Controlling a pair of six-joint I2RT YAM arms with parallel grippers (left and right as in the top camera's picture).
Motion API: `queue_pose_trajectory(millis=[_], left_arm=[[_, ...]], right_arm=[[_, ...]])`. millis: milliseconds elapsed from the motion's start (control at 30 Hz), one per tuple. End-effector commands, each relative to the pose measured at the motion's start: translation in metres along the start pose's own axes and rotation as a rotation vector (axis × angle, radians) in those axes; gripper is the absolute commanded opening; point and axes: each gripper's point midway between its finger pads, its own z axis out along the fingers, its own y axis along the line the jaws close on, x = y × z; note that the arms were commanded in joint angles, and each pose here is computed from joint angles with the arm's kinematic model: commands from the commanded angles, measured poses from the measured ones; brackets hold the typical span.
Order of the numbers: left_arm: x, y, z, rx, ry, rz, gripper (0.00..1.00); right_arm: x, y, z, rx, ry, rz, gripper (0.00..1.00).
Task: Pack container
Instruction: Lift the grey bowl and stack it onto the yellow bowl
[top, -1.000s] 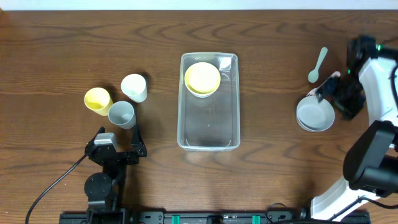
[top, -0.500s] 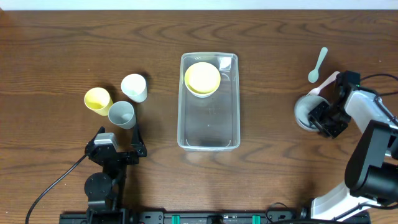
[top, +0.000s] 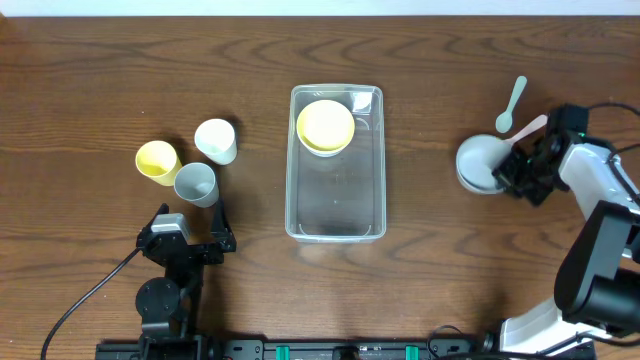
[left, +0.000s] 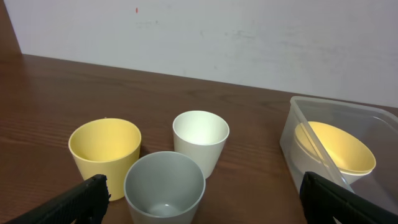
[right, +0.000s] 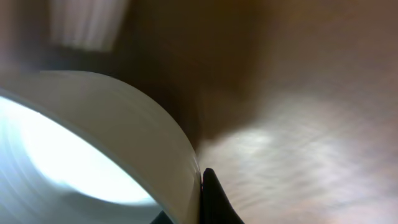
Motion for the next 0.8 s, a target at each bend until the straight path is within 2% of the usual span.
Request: queue_pose_trajectory(millis=[0, 167, 300, 533, 767], left_arm=[[0.016, 0.002, 0.002, 0.0, 0.038, -0.003, 0.98], [0.016, 0.002, 0.002, 0.0, 0.039, -0.003, 0.98], [0.016, 0.002, 0.002, 0.0, 0.039, -0.003, 0.98], [0.016, 0.002, 0.002, 0.0, 0.039, -0.003, 0.98], [0.016, 0.002, 0.002, 0.0, 0.039, -0.003, 0.98]], right_arm=[[-0.004, 0.076, -0.06, -0.32, -0.059, -0.239, 0.01], [0.021, 0.16, -0.143, -0.627, -0.176, -0.523, 0.01], [0.052, 0.218, -0.177, -0.69, -0.301, -0.682, 0.06], [0.102, 0.283, -0.149, -0.582, -0.412, -0.738, 0.04], [0.129, 0.304, -0.085, -0.508, -0.345, -0.718, 0.04]])
